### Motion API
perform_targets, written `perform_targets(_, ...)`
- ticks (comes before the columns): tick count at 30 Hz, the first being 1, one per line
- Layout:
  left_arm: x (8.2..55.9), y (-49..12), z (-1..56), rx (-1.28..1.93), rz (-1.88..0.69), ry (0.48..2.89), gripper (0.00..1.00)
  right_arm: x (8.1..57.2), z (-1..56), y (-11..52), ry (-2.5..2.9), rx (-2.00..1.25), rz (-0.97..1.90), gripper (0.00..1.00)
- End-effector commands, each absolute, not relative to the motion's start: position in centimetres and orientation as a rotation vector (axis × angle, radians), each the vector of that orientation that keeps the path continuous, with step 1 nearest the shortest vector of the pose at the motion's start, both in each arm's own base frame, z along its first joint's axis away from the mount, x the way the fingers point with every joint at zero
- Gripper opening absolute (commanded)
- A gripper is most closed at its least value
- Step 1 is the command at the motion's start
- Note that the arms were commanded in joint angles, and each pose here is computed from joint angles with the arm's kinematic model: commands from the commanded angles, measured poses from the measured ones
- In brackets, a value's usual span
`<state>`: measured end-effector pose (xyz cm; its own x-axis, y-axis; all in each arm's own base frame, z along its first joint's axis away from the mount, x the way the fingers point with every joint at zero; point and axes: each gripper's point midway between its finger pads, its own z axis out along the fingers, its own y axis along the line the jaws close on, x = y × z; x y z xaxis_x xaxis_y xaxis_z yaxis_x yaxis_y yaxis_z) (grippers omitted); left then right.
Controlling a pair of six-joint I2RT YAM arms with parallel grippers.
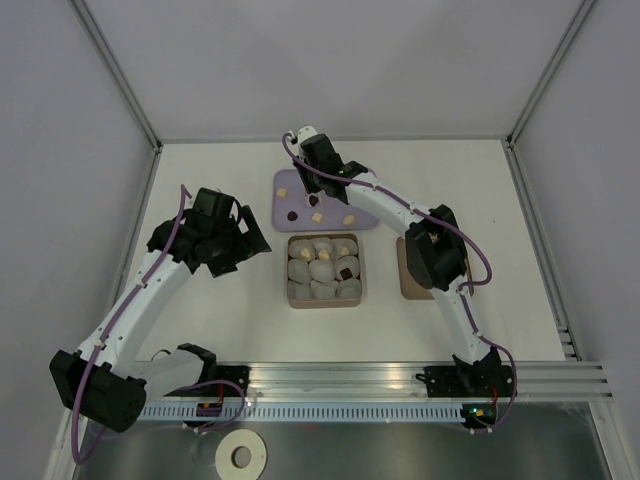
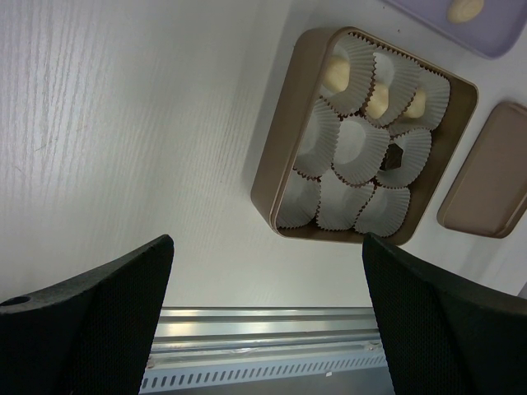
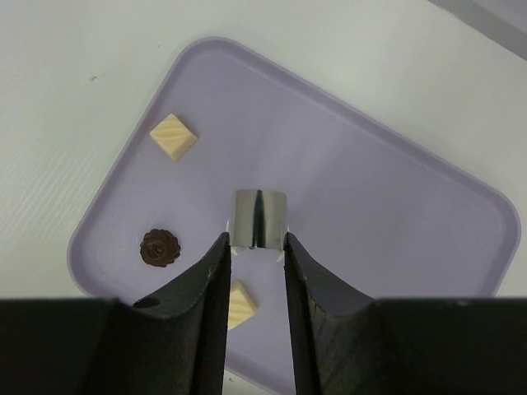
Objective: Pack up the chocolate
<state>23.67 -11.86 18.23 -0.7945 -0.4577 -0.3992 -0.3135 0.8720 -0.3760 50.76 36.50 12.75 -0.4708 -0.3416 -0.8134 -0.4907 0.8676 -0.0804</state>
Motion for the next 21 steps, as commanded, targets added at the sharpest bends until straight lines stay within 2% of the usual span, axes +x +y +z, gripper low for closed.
perform_targets(1, 24.0, -11.7, 18.4, -0.522, -0.393, 2.528, 1.00, 51.6, 14.9, 37.2, 2.050, -0.589, 0.241, 0.27)
perform_targets(7, 23.9, -11.8, 18.5, -0.526, -0.400, 2.526, 1.00, 50.9, 16.7, 36.3, 2.031, -0.574, 0.229, 0.19)
perform_targets(21, 23.7, -12.0, 18.7, -0.535, -0.422, 2.522, 1.00, 47.3, 21.6, 33.8, 1.979, -0.528, 0.270, 0.16)
